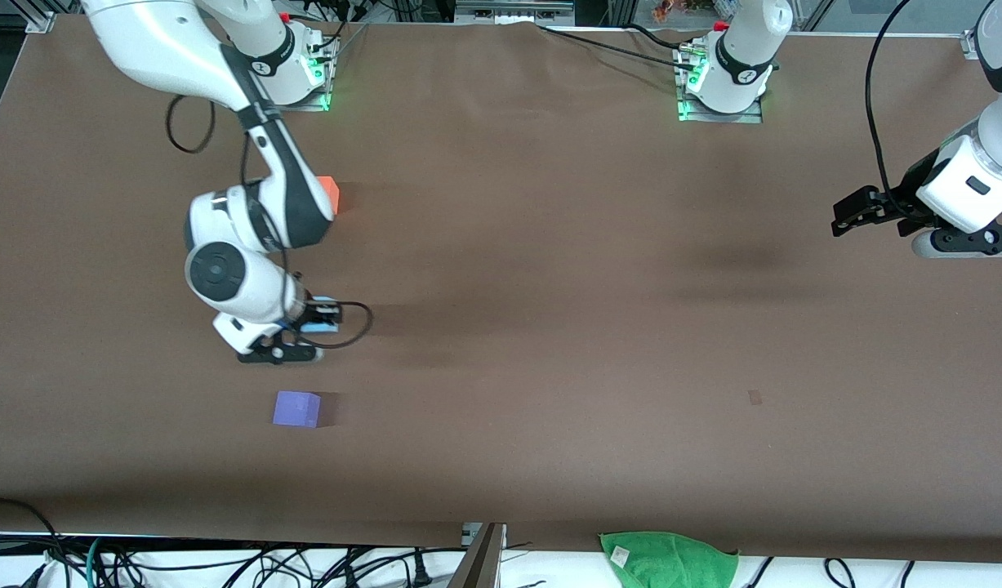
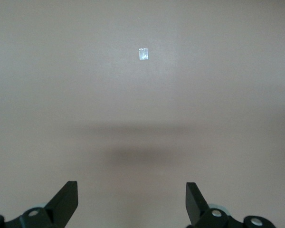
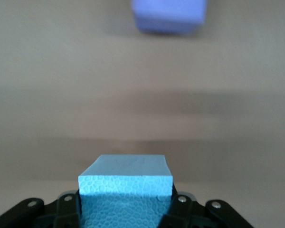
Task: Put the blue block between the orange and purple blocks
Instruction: 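Carry the blue cube with the right gripper toward the orange cube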
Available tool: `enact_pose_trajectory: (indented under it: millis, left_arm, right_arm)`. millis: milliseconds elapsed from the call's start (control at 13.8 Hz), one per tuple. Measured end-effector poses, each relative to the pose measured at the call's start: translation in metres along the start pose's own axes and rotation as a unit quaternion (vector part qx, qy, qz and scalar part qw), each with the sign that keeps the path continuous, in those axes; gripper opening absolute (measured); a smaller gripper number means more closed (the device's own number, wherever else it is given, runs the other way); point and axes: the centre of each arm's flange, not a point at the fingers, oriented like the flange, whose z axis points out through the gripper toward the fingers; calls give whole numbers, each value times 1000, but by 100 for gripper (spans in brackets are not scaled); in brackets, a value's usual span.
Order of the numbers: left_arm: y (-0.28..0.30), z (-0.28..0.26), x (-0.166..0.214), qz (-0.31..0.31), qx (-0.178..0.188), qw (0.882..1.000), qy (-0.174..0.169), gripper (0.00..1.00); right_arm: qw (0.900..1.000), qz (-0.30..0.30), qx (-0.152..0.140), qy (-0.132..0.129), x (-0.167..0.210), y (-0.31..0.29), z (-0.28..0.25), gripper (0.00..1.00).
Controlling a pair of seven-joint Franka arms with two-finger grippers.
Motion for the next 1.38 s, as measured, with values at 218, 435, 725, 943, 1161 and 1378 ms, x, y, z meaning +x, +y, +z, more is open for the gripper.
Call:
enact_pose_trajectory:
  millis: [218,435,725,943,1161,1378]
  left_arm:
    - [0,0,0,0,0,1000,0,100]
    - [0,0,0,0,0,1000,0,100]
    - [0,0,0,0,0,1000,-1,100]
    - [0,1,-1,0,0,1000,-5,100]
    - [0,1,-2,0,0,1000,-7,100]
    - [0,1,-2,0,0,1000,-8,100]
  right_arm:
    - [1000,-3,7,20,-34,2,41,57]
    - [999,-3,9,31,-50,5,65,57]
    - [999,4,10,36,-47,14,62,57]
    - [999,13,11,36,-45,25,62,57]
    - [999,16,11,38,-44,28,64,64]
    - [999,16,13,46,-41,27,58,92]
